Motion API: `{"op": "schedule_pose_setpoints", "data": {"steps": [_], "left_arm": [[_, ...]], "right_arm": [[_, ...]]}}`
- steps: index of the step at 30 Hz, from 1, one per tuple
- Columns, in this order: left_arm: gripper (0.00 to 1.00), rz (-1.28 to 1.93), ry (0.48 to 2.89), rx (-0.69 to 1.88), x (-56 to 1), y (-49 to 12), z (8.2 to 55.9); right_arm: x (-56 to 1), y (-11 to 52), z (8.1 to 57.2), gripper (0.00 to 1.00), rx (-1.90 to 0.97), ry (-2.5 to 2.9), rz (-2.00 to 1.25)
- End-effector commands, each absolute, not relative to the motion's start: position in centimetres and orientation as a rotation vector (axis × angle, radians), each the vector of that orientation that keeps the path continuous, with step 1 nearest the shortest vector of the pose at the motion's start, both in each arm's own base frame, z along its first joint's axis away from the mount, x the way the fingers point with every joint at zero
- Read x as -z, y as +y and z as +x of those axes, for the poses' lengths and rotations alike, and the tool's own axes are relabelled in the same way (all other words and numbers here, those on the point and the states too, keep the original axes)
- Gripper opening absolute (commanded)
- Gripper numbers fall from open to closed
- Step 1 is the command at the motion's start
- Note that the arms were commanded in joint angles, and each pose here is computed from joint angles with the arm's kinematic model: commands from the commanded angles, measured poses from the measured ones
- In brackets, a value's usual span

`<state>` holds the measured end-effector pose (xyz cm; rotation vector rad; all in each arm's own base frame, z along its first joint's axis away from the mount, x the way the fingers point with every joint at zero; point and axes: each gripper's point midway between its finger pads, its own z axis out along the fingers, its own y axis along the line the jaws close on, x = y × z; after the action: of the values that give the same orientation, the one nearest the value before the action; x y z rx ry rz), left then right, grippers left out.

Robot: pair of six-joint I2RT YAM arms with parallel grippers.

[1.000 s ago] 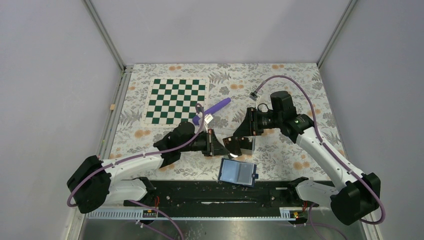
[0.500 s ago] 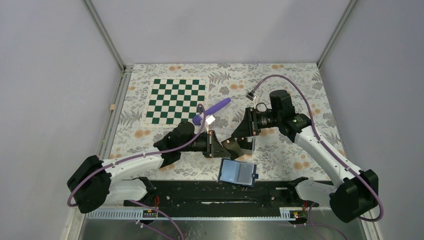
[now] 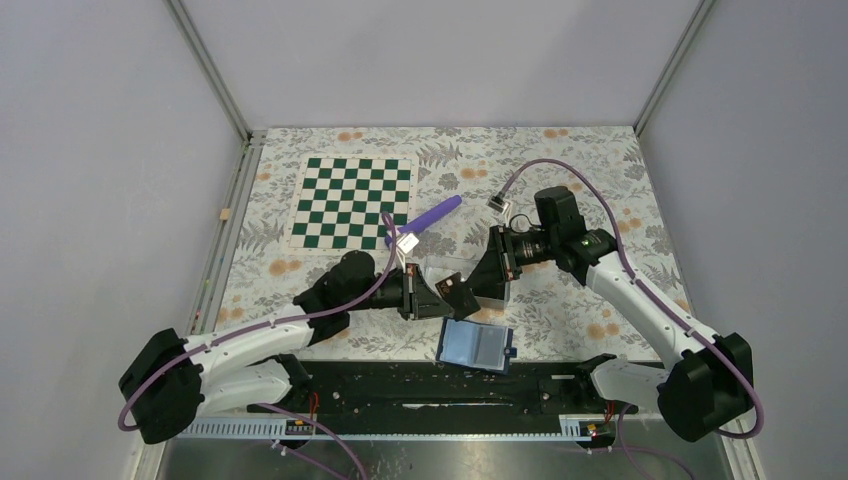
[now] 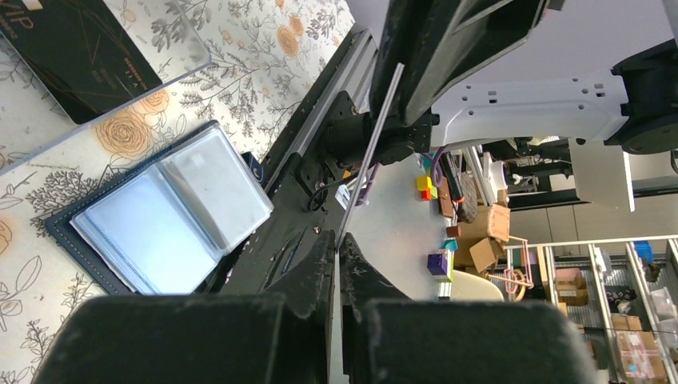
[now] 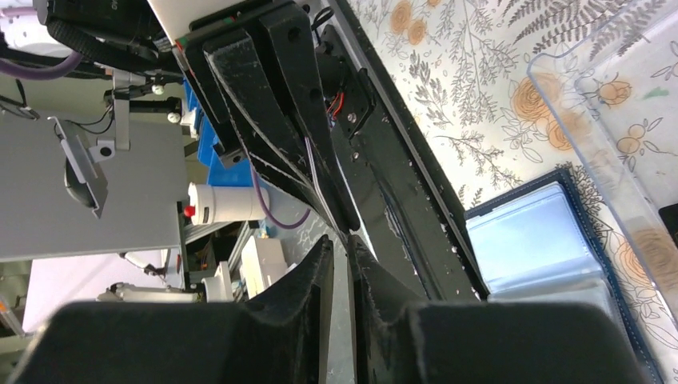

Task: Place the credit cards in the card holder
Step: Place the credit card in the storage box.

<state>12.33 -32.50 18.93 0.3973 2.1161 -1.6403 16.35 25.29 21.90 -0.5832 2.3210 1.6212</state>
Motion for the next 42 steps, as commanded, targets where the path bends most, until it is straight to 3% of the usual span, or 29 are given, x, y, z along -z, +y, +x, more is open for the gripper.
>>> {"op": "schedule_pose_setpoints", "data": {"steps": [1, 18, 31, 39, 42], "left_arm": [[0.00, 0.385, 1.884, 1.624, -23.0, -32.6, 14.3], [0.00, 0.416, 1.935, 1.630, -23.1, -34.1, 14.9], [0.00, 0.437, 1.898, 1.629, -24.0, -34.2, 15.0], [0.00, 0.423, 1.919, 1.617, -23.5, -34.1, 15.1], [0.00, 0.415, 1.923, 1.611, -23.4, -34.0, 15.2]], "right_arm": [[-22.8, 25.5, 14.1, 0.19, -1.778, 2.290, -0.663], [-23.0, 26.1, 12.8, 0.29, -1.862, 2.270, -0.688], [-21.5, 26.5, 12.8, 0.44, -1.774, 2.332, -0.688], [-21.4, 26.5, 13.8, 0.02, -1.675, 2.345, -0.634], [-20.9, 26.4, 14.4, 0.00, -1.627, 2.382, -0.590]]}}
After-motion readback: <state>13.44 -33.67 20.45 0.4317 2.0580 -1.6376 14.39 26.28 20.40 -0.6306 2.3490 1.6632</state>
